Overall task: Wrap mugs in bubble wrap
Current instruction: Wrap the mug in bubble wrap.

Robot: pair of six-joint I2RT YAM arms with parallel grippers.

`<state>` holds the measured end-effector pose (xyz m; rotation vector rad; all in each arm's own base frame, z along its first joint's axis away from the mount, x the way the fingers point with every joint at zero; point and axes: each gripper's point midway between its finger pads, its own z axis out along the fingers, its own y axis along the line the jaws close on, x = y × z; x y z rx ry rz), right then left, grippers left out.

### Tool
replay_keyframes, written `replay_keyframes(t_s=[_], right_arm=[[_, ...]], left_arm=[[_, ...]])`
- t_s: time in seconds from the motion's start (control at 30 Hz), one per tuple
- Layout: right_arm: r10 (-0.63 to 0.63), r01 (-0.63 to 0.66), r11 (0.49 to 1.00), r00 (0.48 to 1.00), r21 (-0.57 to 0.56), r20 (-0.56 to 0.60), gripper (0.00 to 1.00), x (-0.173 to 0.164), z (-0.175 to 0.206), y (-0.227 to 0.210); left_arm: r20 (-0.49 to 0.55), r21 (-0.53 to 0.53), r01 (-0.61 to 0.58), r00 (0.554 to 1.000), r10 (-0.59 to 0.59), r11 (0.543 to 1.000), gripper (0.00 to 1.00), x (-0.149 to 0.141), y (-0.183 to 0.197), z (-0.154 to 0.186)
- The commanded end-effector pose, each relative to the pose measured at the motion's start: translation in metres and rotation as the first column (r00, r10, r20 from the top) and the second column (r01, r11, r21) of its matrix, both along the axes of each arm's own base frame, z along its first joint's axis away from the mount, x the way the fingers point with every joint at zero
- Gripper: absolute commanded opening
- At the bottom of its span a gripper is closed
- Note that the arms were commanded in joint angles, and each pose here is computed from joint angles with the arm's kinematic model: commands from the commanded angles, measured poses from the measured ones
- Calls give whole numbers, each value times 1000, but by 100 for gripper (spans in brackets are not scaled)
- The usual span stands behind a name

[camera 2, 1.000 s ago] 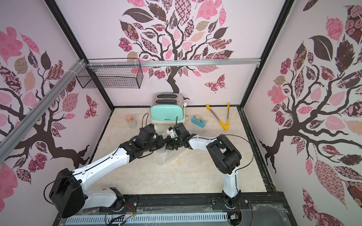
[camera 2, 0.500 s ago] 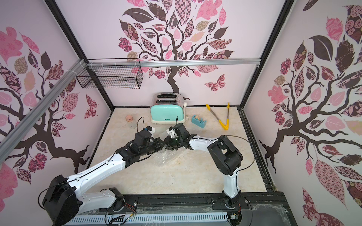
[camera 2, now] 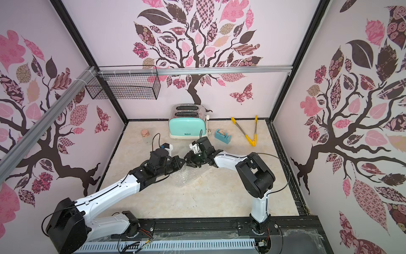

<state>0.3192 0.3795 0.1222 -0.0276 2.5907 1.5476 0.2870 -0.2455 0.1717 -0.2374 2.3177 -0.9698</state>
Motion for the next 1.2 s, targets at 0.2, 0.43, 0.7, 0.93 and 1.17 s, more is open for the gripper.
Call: replay_keyframes(t_s=[0.2,0.43,0.7,0.93,1.17], right_arm=[[-113,107,992,991,72,75,43,24,50,-22],[-116,107,989,989,99,94,48,27,54,-39],[-28,17,993,995,120,92,46,3,36,-41],[10,-19,995,996,99,90,46,-9,20,-45],[17,-25,996,996,90,87,46,-11,13,-45]], left_arm=[[-54,5,14,998,-14,1000,0,-6,-2,-25],[-67,16,23,997,-22,1000,0,0,-8,-36],[-91,28,73,993,-70,997,2,10,-23,-42],[-70,-5,96,993,-96,995,61,6,-26,-34],[-22,5,74,997,-73,997,71,11,-20,-23]])
